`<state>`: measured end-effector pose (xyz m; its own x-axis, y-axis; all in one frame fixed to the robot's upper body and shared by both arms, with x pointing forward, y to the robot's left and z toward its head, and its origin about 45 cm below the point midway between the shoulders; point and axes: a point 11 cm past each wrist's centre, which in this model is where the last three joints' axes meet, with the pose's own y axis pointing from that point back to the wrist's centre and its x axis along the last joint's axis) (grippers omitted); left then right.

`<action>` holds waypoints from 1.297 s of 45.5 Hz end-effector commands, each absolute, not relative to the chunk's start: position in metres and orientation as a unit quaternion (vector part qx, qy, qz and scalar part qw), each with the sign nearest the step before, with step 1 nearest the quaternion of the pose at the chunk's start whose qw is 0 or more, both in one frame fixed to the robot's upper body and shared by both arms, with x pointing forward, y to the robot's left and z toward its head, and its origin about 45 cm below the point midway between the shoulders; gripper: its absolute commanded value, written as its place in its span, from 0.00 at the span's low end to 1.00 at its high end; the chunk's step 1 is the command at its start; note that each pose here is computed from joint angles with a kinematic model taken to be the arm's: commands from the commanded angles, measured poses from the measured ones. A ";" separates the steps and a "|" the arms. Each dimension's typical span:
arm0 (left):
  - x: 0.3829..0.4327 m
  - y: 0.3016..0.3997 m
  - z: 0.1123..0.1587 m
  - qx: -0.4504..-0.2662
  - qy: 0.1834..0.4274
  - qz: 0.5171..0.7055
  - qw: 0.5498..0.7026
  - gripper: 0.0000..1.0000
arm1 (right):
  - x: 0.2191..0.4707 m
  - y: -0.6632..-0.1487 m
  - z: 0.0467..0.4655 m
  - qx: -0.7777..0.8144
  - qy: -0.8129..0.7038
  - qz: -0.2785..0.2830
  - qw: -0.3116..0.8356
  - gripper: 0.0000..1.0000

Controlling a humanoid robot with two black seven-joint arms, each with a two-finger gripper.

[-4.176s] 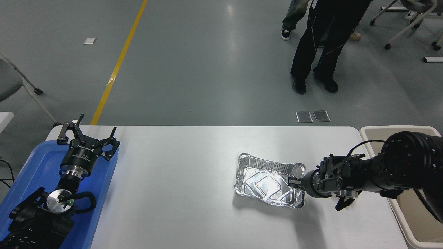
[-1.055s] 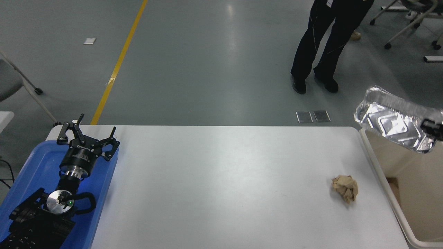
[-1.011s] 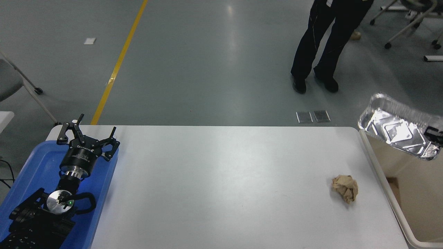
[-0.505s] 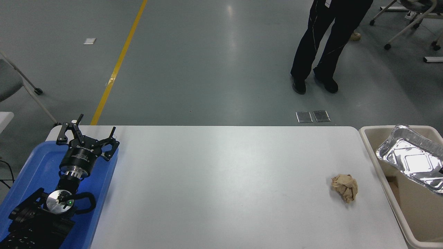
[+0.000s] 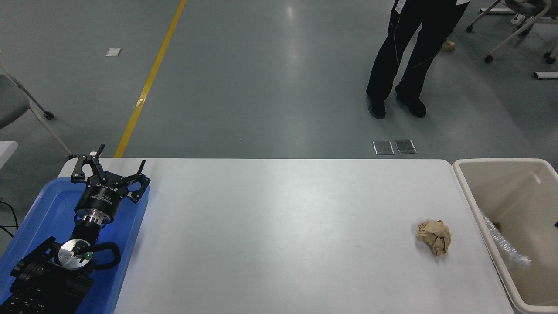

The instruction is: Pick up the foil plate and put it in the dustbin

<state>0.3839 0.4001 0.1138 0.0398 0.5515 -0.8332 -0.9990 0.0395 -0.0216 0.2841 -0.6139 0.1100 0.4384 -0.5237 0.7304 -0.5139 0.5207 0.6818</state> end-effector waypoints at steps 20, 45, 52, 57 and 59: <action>0.3848 0.3985 0.1142 -0.332 0.335 0.605 0.642 0.99 | 0.352 -0.430 0.157 0.711 -0.344 -0.025 0.613 1.00; 0.3843 0.3987 0.1136 -0.331 0.336 0.605 0.641 0.99 | 0.313 -0.272 0.318 0.759 -0.094 0.038 0.643 1.00; 0.3842 0.3997 0.1141 -0.332 0.335 0.606 0.641 0.99 | 0.308 -0.259 0.350 0.759 -0.079 0.051 0.644 1.00; 0.3842 0.3997 0.1141 -0.332 0.335 0.606 0.641 0.99 | 0.308 -0.258 0.374 0.757 -0.081 0.059 0.646 1.00; 0.3842 0.3997 0.1141 -0.332 0.335 0.606 0.641 0.99 | 0.308 -0.256 0.382 0.758 -0.081 0.063 0.644 1.00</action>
